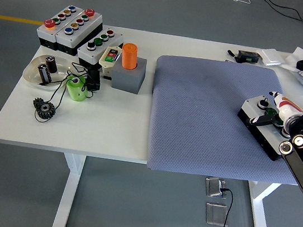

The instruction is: Pick up the button,place it on the desk,press the button,press the button

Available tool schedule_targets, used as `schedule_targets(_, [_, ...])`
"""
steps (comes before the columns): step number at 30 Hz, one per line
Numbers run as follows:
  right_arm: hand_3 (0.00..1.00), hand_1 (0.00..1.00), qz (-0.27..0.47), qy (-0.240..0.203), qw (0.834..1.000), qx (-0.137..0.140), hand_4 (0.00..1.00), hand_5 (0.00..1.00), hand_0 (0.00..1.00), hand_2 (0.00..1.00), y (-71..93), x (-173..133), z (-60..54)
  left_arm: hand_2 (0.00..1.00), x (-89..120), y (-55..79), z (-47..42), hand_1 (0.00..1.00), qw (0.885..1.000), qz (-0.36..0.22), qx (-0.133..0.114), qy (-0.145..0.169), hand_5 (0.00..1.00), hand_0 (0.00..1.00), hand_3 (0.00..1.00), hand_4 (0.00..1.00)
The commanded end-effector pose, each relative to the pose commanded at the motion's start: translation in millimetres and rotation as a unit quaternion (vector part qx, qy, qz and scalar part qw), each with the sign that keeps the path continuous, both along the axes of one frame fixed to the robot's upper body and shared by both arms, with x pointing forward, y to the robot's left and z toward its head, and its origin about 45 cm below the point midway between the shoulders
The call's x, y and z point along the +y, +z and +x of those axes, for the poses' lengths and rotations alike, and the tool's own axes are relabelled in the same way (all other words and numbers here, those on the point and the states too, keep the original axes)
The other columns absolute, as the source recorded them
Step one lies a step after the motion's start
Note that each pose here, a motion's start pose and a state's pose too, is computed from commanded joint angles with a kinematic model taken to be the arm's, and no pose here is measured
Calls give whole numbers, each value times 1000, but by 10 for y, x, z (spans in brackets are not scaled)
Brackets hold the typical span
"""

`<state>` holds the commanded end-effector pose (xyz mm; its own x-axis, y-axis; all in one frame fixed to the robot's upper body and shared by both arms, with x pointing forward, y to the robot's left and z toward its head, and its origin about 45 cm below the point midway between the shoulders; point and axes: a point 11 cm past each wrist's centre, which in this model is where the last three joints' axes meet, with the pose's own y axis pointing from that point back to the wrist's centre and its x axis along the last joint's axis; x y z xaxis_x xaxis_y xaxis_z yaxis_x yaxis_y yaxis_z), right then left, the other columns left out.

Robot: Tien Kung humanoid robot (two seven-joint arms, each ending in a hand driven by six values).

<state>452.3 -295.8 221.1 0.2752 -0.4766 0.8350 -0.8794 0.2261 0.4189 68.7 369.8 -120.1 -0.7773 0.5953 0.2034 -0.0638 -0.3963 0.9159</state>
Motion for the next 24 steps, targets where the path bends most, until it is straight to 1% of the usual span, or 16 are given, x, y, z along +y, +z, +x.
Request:
schedule_targets(3, [998, 901, -8, 1, 1000, 9, 961, 282, 986, 966, -31, -10, 9, 724, 0, 0, 0, 704, 1000, 0, 0, 0, 947, 650, 517, 313])
schedule_targets(4, [949, 778, -11, 1, 1000, 11, 959, 284, 873, 809, -40, -15, 11, 724, 0, 0, -1, 705, 1000, 0, 0, 0, 946, 650, 515, 313])
schedule_targets(9, [949, 778, -25, -3, 1000, 17, 959, 284, 873, 809, -68, -68, 22, 724, 0, 0, -1, 705, 1000, 0, 0, 0, 946, 650, 515, 313])
schedule_targets(10, [905, 658, -29, -5, 999, 18, 953, 279, 731, 699, -71, -83, 24, 723, 0, 0, 1, 705, 1000, 0, 0, 1, 946, 650, 516, 313])
schedule_targets(15, [905, 658, -50, -4, 999, 16, 953, 279, 731, 699, -67, -115, 32, 723, 1, 1, 7, 705, 1000, 0, -1, 2, 946, 650, 516, 313])
schedule_targets(16, [778, 471, -55, -3, 998, 16, 940, 273, 525, 527, -67, -116, 33, 723, 1, 2, 8, 705, 1000, 0, 0, 1, 945, 650, 516, 315])
schedule_targets(21, [778, 471, -74, 3, 997, 22, 940, 273, 525, 527, -78, -128, 37, 723, 1, 2, 9, 705, 1000, 0, -1, 2, 945, 650, 516, 315])
schedule_targets(22, [670, 346, -78, 4, 997, 24, 925, 264, 429, 444, -83, -133, 39, 724, 1, 2, 10, 705, 1000, 0, -1, 2, 941, 650, 515, 313])
schedule_targets(24, [670, 346, -85, 6, 996, 28, 925, 264, 429, 444, -92, -142, 42, 724, 1, 3, 15, 705, 1000, 0, -1, 2, 941, 650, 515, 313])
